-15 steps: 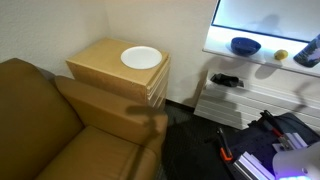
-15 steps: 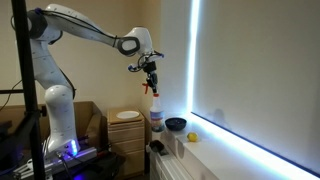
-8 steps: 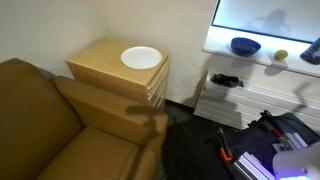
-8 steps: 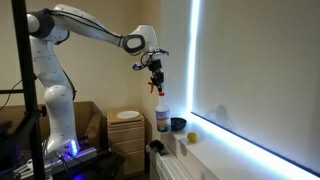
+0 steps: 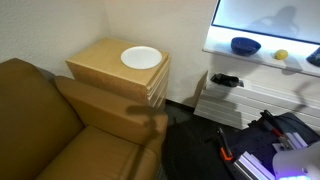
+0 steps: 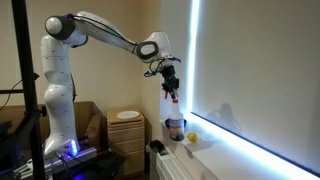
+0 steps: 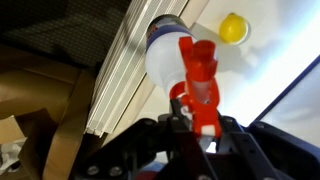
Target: Move the spray bottle from the arm rest to the table
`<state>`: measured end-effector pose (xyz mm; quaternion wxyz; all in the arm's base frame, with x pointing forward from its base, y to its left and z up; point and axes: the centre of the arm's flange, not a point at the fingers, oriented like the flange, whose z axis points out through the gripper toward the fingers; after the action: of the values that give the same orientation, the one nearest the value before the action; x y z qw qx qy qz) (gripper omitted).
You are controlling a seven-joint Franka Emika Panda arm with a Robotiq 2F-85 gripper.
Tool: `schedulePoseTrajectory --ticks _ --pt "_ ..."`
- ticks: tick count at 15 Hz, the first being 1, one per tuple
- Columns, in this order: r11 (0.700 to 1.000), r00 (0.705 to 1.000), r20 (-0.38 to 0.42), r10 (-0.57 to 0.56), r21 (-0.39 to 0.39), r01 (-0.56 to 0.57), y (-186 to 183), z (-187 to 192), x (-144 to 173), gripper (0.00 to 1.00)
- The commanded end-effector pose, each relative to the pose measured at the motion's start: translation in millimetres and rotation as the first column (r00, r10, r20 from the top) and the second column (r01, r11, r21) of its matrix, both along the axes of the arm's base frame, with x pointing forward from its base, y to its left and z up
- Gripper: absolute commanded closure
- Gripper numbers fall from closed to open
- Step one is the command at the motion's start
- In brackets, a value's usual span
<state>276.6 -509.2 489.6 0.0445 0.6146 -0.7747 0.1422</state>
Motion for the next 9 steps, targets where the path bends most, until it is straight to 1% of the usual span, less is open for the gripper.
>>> schedulePoseTrajectory --ticks 1,2,3,4,7,8,9 --pt "0.98 0.982 0.018 -0.189 -0.061 0.19 -66 12 16 0.93" --pt "0.969 0.97 0.032 -0.242 -0.046 0.243 -72 14 17 0.93" --pt "0.987 0.987 0.009 -0.158 -0.034 0.158 -40 1 4 0.93" --pt "0.984 0.985 0.003 -0.171 -0.039 0.171 -46 -1 7 0.74" --pt "0.985 0.986 -0.009 -0.168 -0.03 0.168 -45 -9 8 0.74" --pt "0.985 0.986 -0.009 -0.168 -0.029 0.167 -44 -9 9 0.93" --pt "0.981 0.981 -0.017 -0.194 -0.024 0.194 -50 -15 14 0.93"
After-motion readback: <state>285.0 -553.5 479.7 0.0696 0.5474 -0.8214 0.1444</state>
